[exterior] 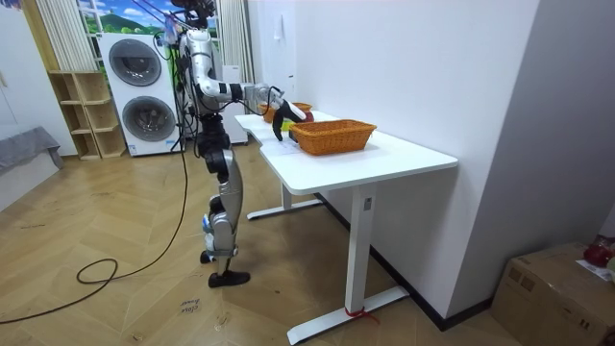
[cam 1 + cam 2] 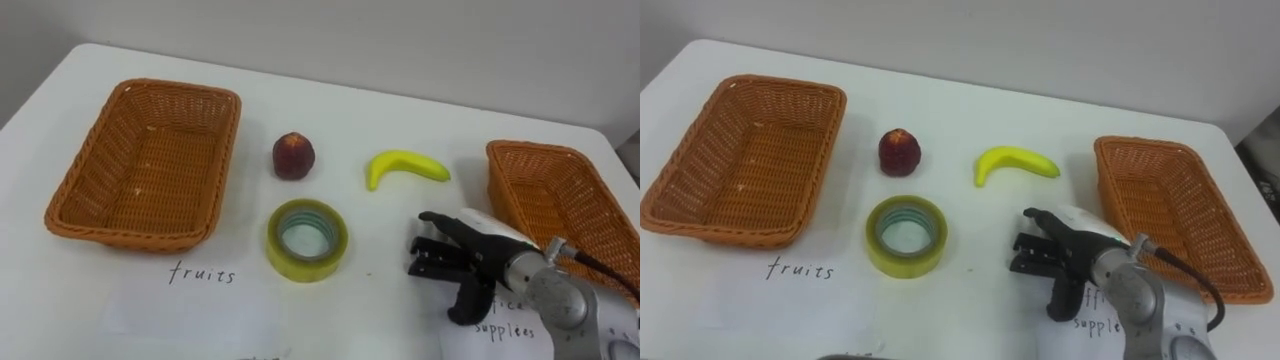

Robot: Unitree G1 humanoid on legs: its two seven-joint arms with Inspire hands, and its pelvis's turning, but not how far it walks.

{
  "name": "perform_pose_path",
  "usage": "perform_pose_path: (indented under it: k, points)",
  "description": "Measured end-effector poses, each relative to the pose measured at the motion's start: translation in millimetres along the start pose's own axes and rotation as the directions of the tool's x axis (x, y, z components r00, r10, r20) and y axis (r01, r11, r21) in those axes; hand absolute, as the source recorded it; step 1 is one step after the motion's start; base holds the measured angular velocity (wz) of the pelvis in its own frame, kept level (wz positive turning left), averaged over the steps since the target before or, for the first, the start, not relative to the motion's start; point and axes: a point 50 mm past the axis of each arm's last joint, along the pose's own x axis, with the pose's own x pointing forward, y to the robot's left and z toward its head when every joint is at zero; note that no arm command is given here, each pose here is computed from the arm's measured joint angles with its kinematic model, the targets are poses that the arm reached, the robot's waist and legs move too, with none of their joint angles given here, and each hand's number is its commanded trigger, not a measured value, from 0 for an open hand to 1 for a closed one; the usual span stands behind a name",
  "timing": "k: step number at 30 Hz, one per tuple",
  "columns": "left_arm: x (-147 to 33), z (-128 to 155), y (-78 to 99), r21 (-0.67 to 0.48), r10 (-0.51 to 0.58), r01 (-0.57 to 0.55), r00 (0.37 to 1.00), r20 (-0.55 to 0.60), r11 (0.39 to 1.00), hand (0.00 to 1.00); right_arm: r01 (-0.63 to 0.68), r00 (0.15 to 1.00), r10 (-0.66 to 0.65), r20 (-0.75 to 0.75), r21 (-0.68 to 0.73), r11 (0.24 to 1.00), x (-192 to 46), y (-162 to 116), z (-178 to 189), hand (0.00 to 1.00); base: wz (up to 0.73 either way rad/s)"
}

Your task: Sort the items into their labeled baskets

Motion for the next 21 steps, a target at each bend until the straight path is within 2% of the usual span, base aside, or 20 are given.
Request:
perform_pose_path:
  k: [4,5,6,7,11,21]
  points:
    - [0.0,1.5,0.4,-0.001,0.002,-0.002,1.0,0.006,1.0,0.0,-0.022,1.0,0.022,-0.006,-0.014,1.0,0.2,1.1,0.5,0.0,0.0]
    - [0.0,1.6,0.5,-0.001,0.002,-0.002,1.0,0.007,1.0,0.0,-0.026,1.0,0.025,-0.006,-0.017,1.0,0.3,1.2,0.9,0.08,0.0]
    - [0.0,2.2,0.7,-0.002,0.003,-0.003,1.0,0.009,1.0,0.0,-0.032,0.999,0.032,-0.006,-0.022,0.999,0.6,1.4,1.6,0.51,0.0]
    - [0.0,3.3,1.1,-0.003,0.005,-0.005,1.0,0.014,1.0,0.0,-0.038,0.999,0.037,-0.01,-0.024,0.999,0.7,1.7,1.7,1.0,0.03]
    - [0.0,5.3,1.8,-0.004,0.008,-0.008,1.0,0.023,1.0,0.0,-0.055,0.998,0.054,-0.024,-0.031,0.998,1.0,1.6,2.3,1.0,0.01]
    - [-0.2,7.9,3.7,-0.01,0.021,-0.021,0.999,0.038,1.0,0.0,0.025,0.999,-0.026,-0.031,-0.039,0.999,4.0,-8.3,8.2,1.0,0.02]
